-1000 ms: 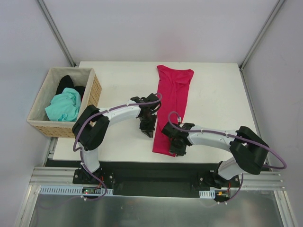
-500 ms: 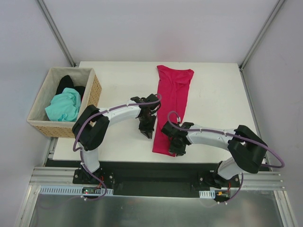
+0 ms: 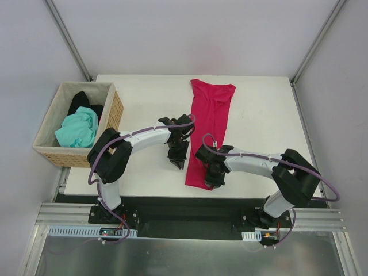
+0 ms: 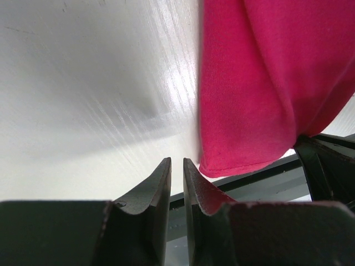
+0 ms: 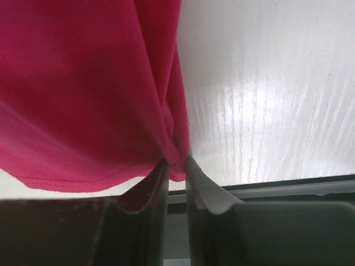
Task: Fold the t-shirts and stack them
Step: Grab the bottom of the folded rectangular tshirt with both arms
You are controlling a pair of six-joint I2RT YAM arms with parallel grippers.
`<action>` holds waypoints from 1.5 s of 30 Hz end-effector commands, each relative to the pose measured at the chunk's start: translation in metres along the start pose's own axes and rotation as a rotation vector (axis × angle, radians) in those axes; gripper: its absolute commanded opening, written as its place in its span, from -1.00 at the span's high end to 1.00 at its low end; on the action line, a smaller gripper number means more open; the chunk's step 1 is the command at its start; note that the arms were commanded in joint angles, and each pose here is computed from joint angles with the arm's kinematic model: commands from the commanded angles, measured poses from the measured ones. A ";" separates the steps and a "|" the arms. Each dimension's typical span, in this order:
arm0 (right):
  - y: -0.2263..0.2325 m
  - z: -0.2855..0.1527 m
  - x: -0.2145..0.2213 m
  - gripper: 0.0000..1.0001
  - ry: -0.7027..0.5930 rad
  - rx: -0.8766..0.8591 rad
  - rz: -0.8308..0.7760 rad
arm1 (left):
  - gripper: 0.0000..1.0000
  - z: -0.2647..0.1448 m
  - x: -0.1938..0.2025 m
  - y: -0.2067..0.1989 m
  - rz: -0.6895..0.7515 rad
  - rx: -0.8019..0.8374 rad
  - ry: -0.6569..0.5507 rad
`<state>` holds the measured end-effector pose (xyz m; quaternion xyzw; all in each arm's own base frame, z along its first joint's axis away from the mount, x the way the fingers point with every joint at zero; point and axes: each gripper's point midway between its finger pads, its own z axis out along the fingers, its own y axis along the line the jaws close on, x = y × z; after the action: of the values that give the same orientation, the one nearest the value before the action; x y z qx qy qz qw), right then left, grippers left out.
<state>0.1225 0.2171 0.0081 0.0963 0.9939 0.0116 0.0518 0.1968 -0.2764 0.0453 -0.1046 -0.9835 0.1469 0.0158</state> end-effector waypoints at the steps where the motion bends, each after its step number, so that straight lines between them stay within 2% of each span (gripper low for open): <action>1: 0.015 0.040 -0.011 0.70 -0.057 -0.039 0.028 | 0.72 -0.017 0.003 0.001 -0.009 -0.007 -0.016; 6: 0.014 0.041 -0.013 0.72 -0.062 -0.039 0.031 | 0.72 -0.018 0.003 0.000 -0.013 -0.007 -0.015; 10: 0.011 0.043 -0.012 0.97 -0.062 -0.034 0.032 | 0.72 -0.018 0.003 0.000 -0.016 -0.008 -0.010; 24: 0.003 0.035 -0.013 0.98 -0.078 -0.023 0.013 | 0.72 -0.016 0.006 -0.019 -0.012 0.023 0.000; 36: 0.001 0.031 -0.013 0.98 -0.074 -0.030 -0.016 | 0.67 0.004 0.047 -0.031 -0.038 0.012 0.066; 45: 0.004 0.029 -0.014 0.97 -0.078 -0.042 -0.006 | 0.67 0.011 0.053 -0.024 -0.033 -0.010 0.083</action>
<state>0.1239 0.2207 0.0094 0.0814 0.9945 0.0382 0.0536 0.1416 -0.2918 0.0326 -0.1040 -0.9836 0.1327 0.0636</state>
